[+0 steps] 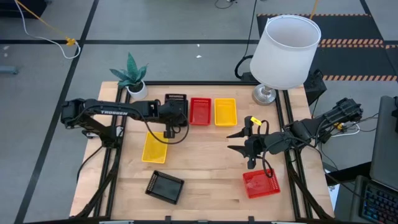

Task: Stack baskets by color
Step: Stack the middle right black bin on the top left black bin

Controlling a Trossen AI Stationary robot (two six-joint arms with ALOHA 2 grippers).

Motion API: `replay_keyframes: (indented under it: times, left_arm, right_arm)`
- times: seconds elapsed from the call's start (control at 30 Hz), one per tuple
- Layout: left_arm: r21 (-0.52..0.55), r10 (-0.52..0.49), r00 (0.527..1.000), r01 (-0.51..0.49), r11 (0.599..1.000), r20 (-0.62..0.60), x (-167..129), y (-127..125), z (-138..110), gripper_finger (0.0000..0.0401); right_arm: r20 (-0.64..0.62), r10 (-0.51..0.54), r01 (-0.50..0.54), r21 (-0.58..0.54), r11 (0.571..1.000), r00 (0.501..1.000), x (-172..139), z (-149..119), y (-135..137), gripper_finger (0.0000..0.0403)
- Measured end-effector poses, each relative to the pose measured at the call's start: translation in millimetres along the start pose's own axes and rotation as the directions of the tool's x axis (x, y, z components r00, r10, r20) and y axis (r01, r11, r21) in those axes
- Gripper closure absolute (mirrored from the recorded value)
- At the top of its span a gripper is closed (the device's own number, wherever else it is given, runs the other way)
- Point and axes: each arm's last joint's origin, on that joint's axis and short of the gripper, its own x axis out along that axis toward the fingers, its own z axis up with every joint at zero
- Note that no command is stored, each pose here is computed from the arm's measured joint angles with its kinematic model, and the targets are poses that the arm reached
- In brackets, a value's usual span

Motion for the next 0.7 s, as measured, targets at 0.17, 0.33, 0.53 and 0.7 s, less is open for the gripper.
replay_keyframes:
  times: [0.17,0.33,0.53,0.7]
  left_arm:
    - [0.011,0.011,1.000,-0.011,1.000,-0.013,0.0,0.4,-1.0,0.0390]
    - [0.022,0.034,0.999,-0.033,0.999,-0.040,0.0,0.8,-3.1,0.0385]
    - [0.046,0.057,0.997,-0.054,0.997,-0.059,-0.1,1.2,-4.4,0.0392]
    - [0.046,0.056,0.997,-0.053,0.998,-0.061,-0.1,1.2,-4.5,0.0382]
  right_arm:
    - [0.000,0.000,0.000,0.000,1.000,1.000,-0.1,0.0,0.0,0.0248]
    - [0.000,0.000,0.000,0.000,1.000,1.000,0.0,0.0,0.0,0.0248]
    - [0.000,0.000,0.000,0.000,1.000,1.000,0.0,0.0,0.0,0.0248]
    - [0.000,0.000,0.000,0.000,1.000,1.000,0.0,0.0,0.0,0.0248]
